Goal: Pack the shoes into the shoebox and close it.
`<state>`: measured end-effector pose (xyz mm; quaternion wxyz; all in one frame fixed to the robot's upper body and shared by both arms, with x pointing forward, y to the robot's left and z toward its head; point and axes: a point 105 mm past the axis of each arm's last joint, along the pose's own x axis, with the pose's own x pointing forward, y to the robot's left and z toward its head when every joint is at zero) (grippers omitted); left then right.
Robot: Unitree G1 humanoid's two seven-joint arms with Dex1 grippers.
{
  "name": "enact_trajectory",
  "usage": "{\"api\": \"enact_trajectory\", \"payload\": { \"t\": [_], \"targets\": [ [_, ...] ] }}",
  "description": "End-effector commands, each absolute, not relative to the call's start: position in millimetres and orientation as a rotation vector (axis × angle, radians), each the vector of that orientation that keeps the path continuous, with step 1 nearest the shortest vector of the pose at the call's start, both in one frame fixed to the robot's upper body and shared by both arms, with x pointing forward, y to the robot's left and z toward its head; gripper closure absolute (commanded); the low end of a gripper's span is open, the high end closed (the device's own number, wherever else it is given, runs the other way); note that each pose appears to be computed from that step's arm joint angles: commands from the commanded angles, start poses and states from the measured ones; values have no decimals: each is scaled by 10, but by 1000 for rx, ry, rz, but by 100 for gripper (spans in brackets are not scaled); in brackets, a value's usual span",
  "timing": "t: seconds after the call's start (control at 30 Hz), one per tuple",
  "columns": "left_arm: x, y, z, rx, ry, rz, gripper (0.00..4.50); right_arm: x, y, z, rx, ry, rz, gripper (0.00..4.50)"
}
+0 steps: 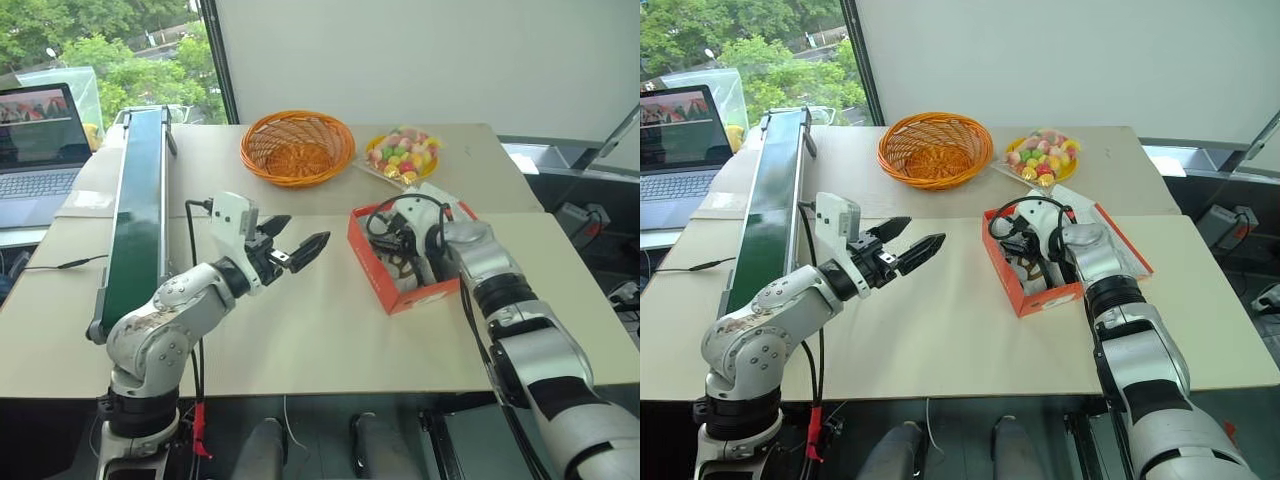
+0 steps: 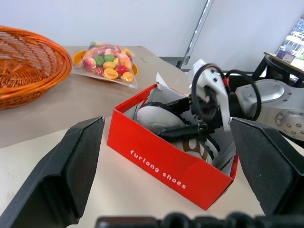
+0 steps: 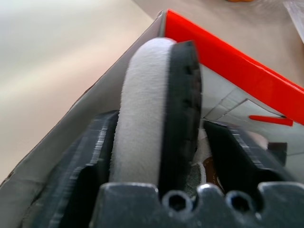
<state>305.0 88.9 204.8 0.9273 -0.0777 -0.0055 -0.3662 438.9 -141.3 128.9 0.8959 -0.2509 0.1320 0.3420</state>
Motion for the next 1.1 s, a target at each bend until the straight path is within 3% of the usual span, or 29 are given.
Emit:
{"api": "enact_trajectory", "payload": {
  "t": [0.03,0.4,0.47,0.57,0.83,0.87,1.1],
  "targets": [
    [3020,833,2171,-142,-65,-778,0,4400,-1352,1612,-559,171,716,7],
    [3049,789,2160,-148,-64,-793,0,4040,-1149,2596,-531,-26,783,7],
    [3055,794,2154,-146,-62,-793,0,3965,-1168,2600,-546,-12,805,58],
    [3067,800,2153,-140,-62,-795,0,3920,-1274,2372,-642,53,817,143],
    [3077,808,2175,-128,-69,-797,0,4092,-1512,1794,-697,162,768,424],
    [3076,809,2177,-128,-69,-797,0,4106,-1512,1774,-699,164,769,443],
    [3065,832,2179,-124,-71,-782,0,4202,-1424,1670,-707,167,790,443]
  ]
}}
